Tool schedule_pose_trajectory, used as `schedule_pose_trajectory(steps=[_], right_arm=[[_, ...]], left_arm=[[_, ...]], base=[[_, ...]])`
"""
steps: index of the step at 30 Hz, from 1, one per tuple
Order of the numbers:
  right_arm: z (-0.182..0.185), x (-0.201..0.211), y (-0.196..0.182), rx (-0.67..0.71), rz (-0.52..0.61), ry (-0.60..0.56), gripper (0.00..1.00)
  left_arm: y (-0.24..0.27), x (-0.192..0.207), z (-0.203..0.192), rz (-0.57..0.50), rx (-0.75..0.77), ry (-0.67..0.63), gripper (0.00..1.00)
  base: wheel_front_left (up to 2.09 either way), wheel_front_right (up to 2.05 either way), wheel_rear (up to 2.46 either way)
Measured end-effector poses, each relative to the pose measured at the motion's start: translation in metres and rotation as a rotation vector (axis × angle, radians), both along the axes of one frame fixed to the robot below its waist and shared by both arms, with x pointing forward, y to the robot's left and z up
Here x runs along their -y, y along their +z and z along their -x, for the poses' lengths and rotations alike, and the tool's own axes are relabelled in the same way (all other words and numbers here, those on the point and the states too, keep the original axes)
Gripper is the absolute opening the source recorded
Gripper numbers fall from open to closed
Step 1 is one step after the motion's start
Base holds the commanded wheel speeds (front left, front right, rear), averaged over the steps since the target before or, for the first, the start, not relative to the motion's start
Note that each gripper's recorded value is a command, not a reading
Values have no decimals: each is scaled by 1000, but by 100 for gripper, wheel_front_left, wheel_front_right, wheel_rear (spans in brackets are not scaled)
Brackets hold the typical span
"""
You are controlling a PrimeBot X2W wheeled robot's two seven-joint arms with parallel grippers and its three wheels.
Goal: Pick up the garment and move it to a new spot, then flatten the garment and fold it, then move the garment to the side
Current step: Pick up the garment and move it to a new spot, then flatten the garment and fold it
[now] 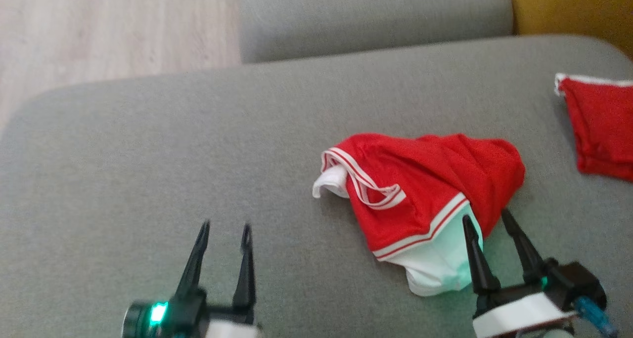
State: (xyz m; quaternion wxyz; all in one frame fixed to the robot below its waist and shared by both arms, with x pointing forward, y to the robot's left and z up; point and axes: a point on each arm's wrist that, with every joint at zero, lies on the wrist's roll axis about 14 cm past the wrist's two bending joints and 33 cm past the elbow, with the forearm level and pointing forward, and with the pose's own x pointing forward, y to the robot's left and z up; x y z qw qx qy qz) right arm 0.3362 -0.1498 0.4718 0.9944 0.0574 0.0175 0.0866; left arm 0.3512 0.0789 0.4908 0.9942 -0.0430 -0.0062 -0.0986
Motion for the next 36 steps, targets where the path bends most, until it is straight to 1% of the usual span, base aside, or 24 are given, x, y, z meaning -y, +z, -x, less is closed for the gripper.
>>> schedule_pose_trajectory(steps=[3, 6, 9, 12, 20, 29, 33, 36], right_arm=[[10, -3, 3, 10, -9, 3, 100], [14, -6, 7, 27, -4, 12, 100], [15, -8, 8, 31, -12, 12, 100], [15, -9, 7, 26, -18, 9, 100], [13, -12, 6, 20, -27, 13, 100], [15, -12, 5, 20, -29, 9, 100], [16, -11, 4, 16, -31, 5, 100], [18, -6, 2, 10, -32, -12, 100]], left_arm=[[-4, -20, 25, -11, -12, 69, 100], [-5, -34, 40, -19, -10, 123, 100], [-1, -45, 44, -21, 3, 167, 100], [2, -48, 45, -24, 13, 180, 100], [0, -48, 46, -48, 11, 180, 100], [-4, -44, 47, -44, -2, 157, 100], [-10, -32, 47, -40, -21, 110, 100], [-14, -18, 45, 6, -44, 56, 100]], base=[[0, 0, 0], [0, 0, 0], [0, 0, 0], [0, 0, 0], [0, 0, 0], [0, 0, 0], [0, 0, 0], [0, 0, 0]])
